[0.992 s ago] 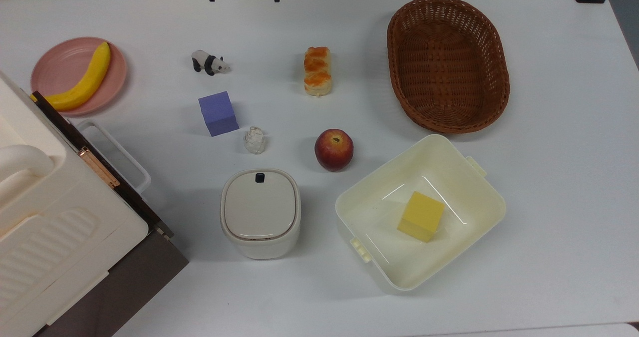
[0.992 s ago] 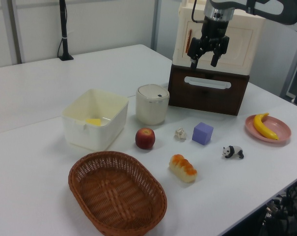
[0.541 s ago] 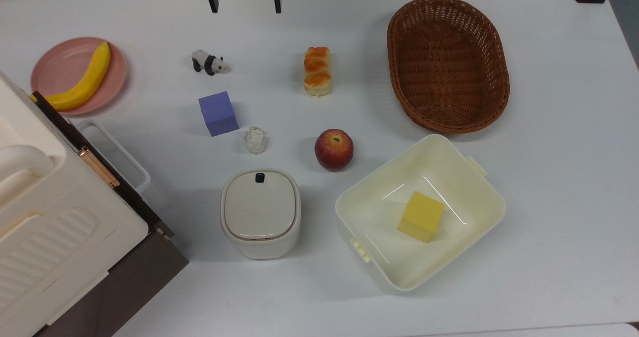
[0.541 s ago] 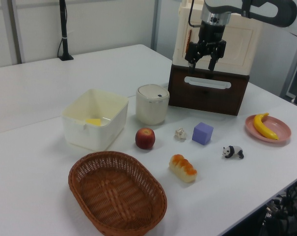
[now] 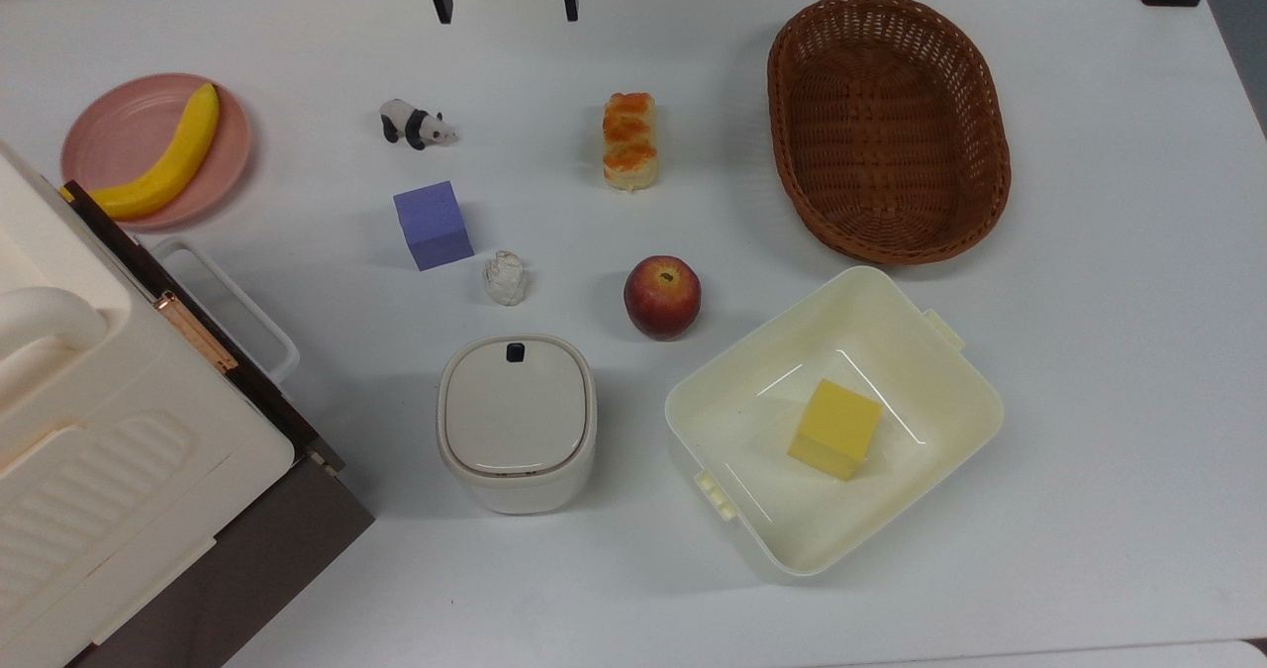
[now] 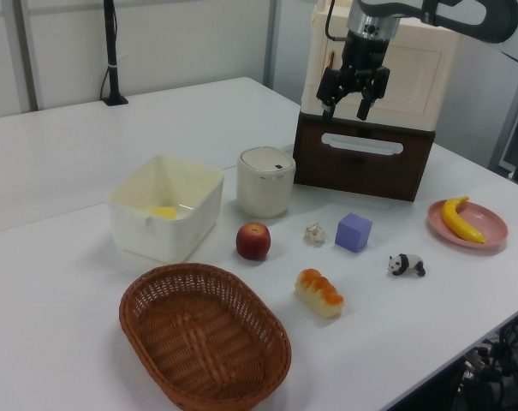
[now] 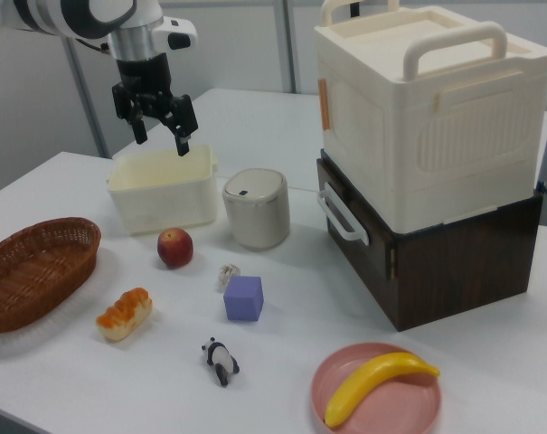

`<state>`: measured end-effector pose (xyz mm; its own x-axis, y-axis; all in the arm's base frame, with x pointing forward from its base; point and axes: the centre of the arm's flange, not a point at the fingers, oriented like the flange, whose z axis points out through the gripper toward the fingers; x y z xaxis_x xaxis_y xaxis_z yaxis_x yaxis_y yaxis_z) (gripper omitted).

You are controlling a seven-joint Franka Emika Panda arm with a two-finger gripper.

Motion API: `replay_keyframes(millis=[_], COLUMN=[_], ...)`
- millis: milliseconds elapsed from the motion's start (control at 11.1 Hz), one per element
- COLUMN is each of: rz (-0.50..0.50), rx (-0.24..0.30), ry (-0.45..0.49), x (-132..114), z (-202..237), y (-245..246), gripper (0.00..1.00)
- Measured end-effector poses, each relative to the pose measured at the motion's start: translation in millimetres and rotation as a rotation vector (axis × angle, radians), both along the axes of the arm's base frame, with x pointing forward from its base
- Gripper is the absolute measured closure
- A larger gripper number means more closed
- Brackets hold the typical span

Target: Put the bread in the basket

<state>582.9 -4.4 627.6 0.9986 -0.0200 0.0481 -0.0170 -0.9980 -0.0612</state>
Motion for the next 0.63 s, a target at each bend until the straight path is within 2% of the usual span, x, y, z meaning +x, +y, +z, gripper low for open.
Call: replay_keyframes(millis=[631], rz=[0.003], rx=[0.0], ry=[0.004], x=[1.1], z=[-2.2], y=[1.8], gripper=[0.0])
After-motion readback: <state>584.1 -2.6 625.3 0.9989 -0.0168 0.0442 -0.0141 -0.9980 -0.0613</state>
